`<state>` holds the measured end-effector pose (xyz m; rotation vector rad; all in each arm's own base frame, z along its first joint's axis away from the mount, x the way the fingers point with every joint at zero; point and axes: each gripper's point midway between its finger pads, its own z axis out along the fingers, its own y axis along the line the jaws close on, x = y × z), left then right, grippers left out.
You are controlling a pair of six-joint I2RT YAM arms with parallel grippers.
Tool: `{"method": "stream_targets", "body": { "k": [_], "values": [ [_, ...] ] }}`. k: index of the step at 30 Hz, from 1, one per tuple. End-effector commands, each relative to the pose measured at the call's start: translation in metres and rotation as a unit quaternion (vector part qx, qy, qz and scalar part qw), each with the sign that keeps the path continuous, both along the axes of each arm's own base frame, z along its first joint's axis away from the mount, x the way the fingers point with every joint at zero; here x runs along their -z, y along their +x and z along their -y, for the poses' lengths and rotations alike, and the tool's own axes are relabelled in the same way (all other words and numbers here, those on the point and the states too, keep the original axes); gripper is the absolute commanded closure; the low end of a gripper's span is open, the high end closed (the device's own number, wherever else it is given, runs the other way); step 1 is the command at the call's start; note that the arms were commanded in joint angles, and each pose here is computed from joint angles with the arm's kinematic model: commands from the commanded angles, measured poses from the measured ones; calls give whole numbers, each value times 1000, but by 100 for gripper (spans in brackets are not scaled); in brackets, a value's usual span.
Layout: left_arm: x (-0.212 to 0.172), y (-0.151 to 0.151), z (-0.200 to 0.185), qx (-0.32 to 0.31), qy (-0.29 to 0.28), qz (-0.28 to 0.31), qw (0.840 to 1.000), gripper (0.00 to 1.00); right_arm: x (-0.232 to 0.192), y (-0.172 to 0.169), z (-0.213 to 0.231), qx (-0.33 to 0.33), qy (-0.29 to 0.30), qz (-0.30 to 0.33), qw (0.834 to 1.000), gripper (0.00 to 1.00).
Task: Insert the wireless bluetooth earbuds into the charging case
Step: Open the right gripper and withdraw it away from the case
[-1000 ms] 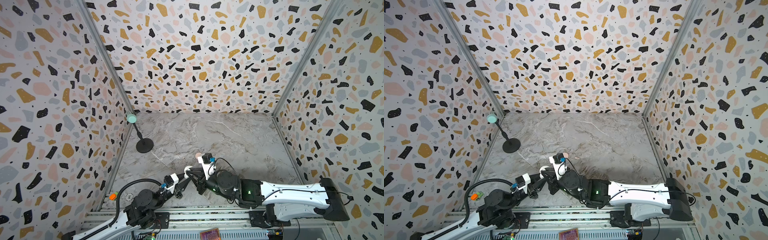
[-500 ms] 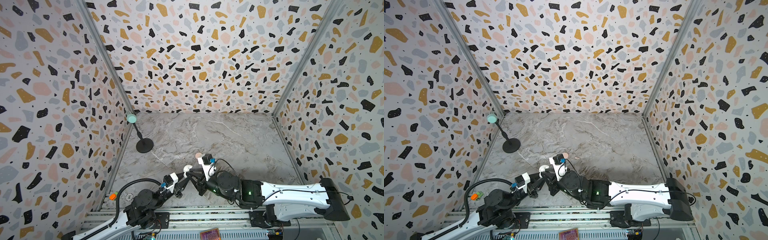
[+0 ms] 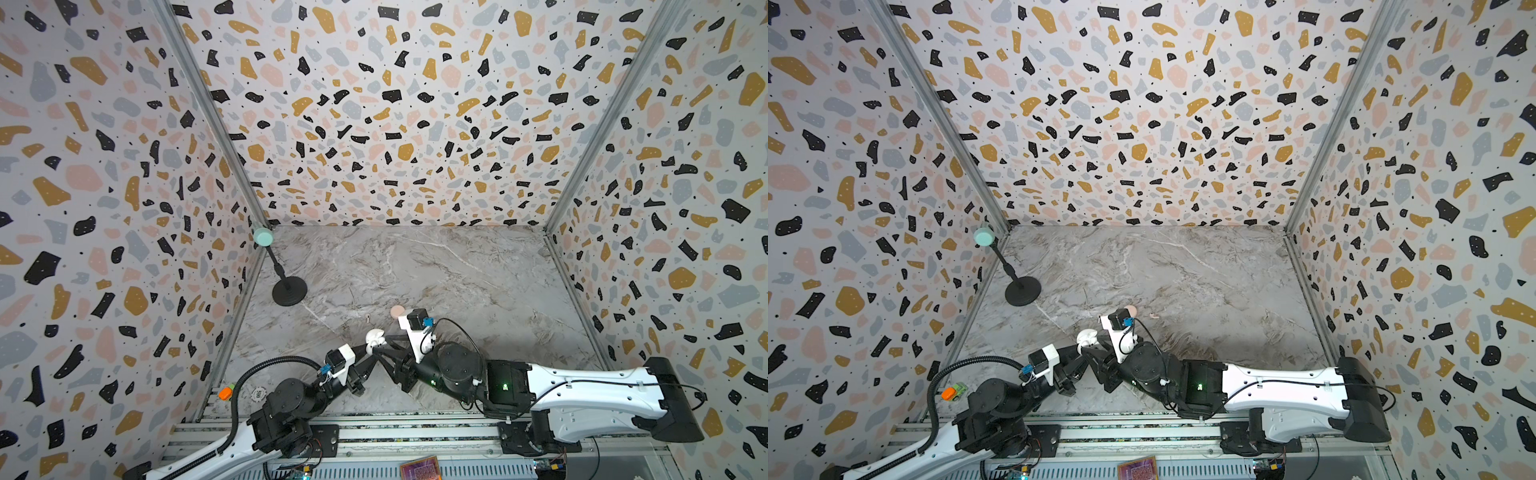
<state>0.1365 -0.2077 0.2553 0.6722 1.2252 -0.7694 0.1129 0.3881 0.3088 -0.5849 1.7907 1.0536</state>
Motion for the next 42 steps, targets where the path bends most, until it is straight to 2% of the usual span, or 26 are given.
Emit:
{"method": "stream_targets", "body": {
  "k": [1,9,12,18,22,25,30,42],
  "values": [
    [-18,-4,-3,6,-29,23,999,100,-33,3,13,11,17,17,1000,41],
    [-16,-8,2,22,-21,25,999,100,-52,2,29,3,19,20,1000,5],
    [-18,-10,3,29,-24,26,999,100,-60,9,39,-3,27,7,1000,1],
    [-38,-19,11,67,-39,27,997,100,-67,28,78,-3,65,-32,997,1],
    [-65,-26,15,90,-50,34,994,100,-71,35,105,4,90,-42,995,1],
    [-81,-29,18,113,-84,22,990,100,-72,35,117,1,98,-47,994,1],
    [-84,-34,23,153,-140,-9,978,100,-63,34,121,-21,105,-68,992,1],
    [-66,-31,27,159,-146,-32,976,100,-35,13,98,-126,133,-119,976,1]
  ]
}}
